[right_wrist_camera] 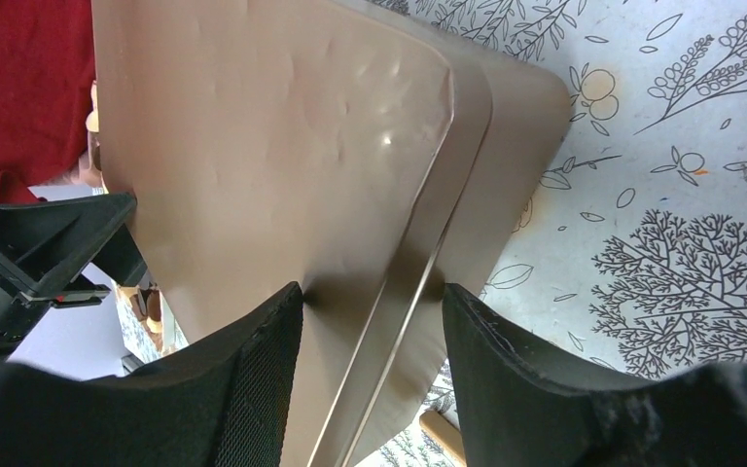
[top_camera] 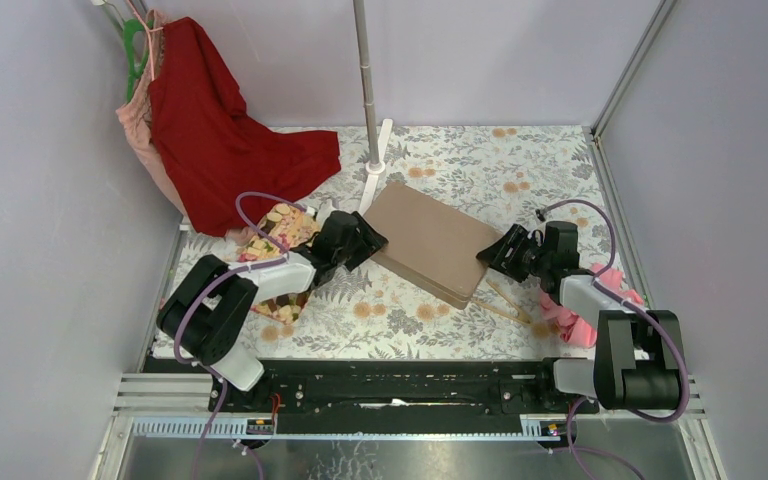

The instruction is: Pack the chocolate

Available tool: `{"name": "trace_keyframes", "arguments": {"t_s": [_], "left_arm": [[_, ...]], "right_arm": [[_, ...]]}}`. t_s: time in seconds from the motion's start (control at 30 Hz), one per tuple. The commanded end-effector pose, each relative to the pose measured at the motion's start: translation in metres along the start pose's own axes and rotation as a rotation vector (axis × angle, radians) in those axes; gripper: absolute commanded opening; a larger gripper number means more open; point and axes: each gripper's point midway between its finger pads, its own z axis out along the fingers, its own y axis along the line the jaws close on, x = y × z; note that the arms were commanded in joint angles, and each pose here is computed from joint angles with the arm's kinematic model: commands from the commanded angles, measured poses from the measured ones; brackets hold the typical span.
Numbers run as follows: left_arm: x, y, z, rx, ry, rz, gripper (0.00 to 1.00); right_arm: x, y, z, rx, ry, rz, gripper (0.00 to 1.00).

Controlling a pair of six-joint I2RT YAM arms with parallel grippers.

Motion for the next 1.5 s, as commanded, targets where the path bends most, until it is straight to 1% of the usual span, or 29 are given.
{"name": "trace_keyframes", "arguments": {"t_s": [0.0, 0.1, 0.23, 0.33, 0.5, 0.67, 0.77, 0.93, 1.0, 1.13, 1.37, 1.47], "left_arm": [[0.036, 0.066, 0.001, -0.162, 0.100, 0.028, 0.55], [0.036, 0.069, 0.001, -0.169, 0.099, 0.046, 0.51], [0.026, 0.062, 0.001, -0.162, 0.071, 0.086, 0.51], [0.015, 0.045, 0.004, -0.137, 0.050, 0.126, 0.52], [0.005, 0.024, 0.013, -0.113, 0.044, 0.178, 0.53], [0.004, 0.023, 0.011, -0.110, 0.042, 0.174, 0.54], [0.005, 0.028, 0.007, -0.114, 0.041, 0.171, 0.57], [0.004, 0.022, -0.001, -0.084, 0.037, 0.171, 0.62], [0.001, 0.016, -0.004, -0.065, 0.029, 0.174, 0.64], [-0.002, 0.004, -0.008, -0.031, 0.027, 0.176, 0.68], [-0.003, -0.004, -0.005, -0.015, 0.033, 0.184, 0.70], [-0.003, -0.005, -0.004, -0.012, 0.038, 0.184, 0.70]], "right_arm": [[0.028, -0.009, -0.004, 0.040, 0.107, -0.021, 0.58], [0.033, -0.005, -0.005, 0.038, 0.121, -0.043, 0.57], [0.036, 0.003, -0.007, 0.046, 0.129, -0.092, 0.57], [0.032, 0.013, -0.008, 0.042, 0.121, -0.132, 0.57], [0.031, 0.016, -0.018, 0.105, 0.122, -0.188, 0.59], [0.022, 0.017, -0.037, 0.191, 0.108, -0.260, 0.64], [0.014, 0.021, -0.051, 0.240, 0.080, -0.304, 0.68], [0.010, 0.041, -0.065, 0.267, 0.067, -0.399, 0.69], [0.012, 0.053, -0.065, 0.266, 0.083, -0.442, 0.65], [0.021, 0.068, -0.062, 0.286, 0.145, -0.515, 0.53], [0.039, 0.076, -0.058, 0.367, 0.251, -0.619, 0.29], [0.040, 0.084, -0.060, 0.384, 0.264, -0.657, 0.22]]}}
